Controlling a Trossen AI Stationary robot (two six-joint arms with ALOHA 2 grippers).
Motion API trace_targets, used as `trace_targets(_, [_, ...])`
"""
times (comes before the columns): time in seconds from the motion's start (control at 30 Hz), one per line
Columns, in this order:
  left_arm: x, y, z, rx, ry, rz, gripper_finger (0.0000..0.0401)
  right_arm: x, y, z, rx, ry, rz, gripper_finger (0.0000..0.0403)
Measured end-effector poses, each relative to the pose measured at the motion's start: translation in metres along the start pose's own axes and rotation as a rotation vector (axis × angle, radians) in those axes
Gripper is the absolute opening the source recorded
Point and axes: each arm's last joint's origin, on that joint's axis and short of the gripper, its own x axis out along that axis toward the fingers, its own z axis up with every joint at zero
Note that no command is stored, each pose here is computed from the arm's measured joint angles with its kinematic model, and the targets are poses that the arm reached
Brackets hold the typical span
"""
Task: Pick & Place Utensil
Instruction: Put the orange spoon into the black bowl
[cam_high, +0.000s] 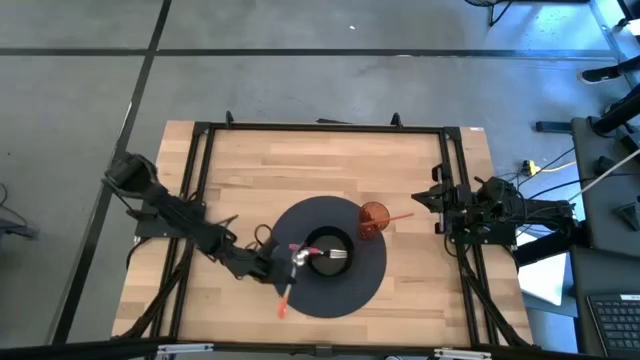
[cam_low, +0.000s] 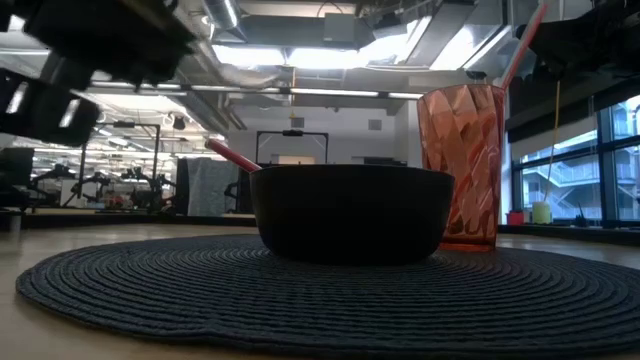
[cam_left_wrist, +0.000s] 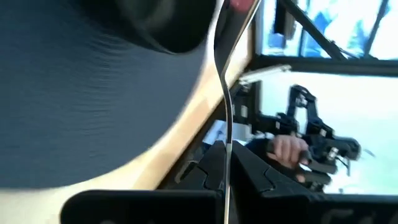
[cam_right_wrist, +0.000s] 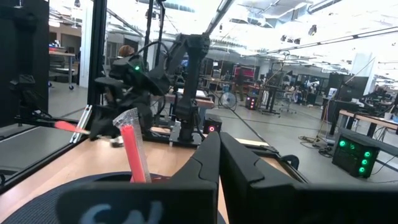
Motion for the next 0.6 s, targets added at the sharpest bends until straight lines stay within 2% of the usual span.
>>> trace_targets(0.1, [0.022, -0.009, -0.002, 0.016, 0.031, -0.057, 0.0003, 0.000, 0.000, 0.000, -0.002, 0.000, 0.000, 0.0005])
trace_targets(0.33, [0.072, -0.012, 0.009, -0.107, 0.128, 0.006, 0.0003, 0.000, 0.000, 0.000, 0.001, 0.000, 0.000, 0.0005])
trace_targets(0.6, [0.096, -0.031, 0.017, -0.170, 0.129, -0.038, 0.0003, 0.000, 0.000, -0.002, 0.002, 0.020, 0.004, 0.0005])
